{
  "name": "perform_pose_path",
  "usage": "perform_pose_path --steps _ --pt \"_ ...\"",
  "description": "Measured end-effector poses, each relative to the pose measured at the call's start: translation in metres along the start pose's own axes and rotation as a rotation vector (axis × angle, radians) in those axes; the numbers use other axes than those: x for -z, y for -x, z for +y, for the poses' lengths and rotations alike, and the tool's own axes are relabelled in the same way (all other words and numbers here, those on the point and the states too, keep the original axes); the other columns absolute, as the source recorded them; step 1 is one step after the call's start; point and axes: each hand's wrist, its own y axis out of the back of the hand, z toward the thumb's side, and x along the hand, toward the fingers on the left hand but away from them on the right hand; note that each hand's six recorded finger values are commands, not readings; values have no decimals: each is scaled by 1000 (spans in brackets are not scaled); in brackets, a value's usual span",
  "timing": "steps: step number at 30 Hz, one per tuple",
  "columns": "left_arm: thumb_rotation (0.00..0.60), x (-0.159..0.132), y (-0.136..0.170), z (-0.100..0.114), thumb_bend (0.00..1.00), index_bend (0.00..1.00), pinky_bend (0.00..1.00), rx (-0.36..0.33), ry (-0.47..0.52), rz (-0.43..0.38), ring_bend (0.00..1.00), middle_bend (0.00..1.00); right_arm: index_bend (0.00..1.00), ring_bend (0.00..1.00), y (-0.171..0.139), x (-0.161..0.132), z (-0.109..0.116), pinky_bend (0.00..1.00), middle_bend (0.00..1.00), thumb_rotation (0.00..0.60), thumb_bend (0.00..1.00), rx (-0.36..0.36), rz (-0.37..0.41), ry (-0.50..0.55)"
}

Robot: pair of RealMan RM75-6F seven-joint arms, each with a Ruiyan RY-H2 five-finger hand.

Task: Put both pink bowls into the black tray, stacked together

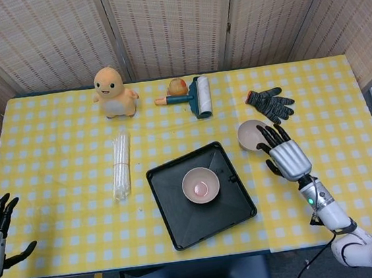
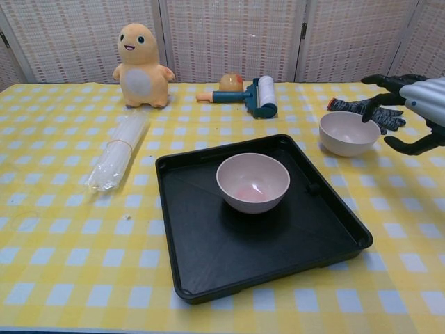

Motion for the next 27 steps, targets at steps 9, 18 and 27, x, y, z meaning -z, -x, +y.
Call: perform_pose_path --steps 9,18,27 --pt "600 1 -4 -4 220 0 0 12 0 3 0 10 416 0 31 15 -16 0 0 600 489 -33 -45 -53" --pt "600 4 -5 -2 220 0 0 7 3 12 0 10 417 0 51 12 -36 0 0 600 489 -79 -67 -19" --pt "600 4 -5 -3 220 0 0 12 5 11 0 10 424 0 58 7 -51 0 0 600 489 -114 -65 -14"
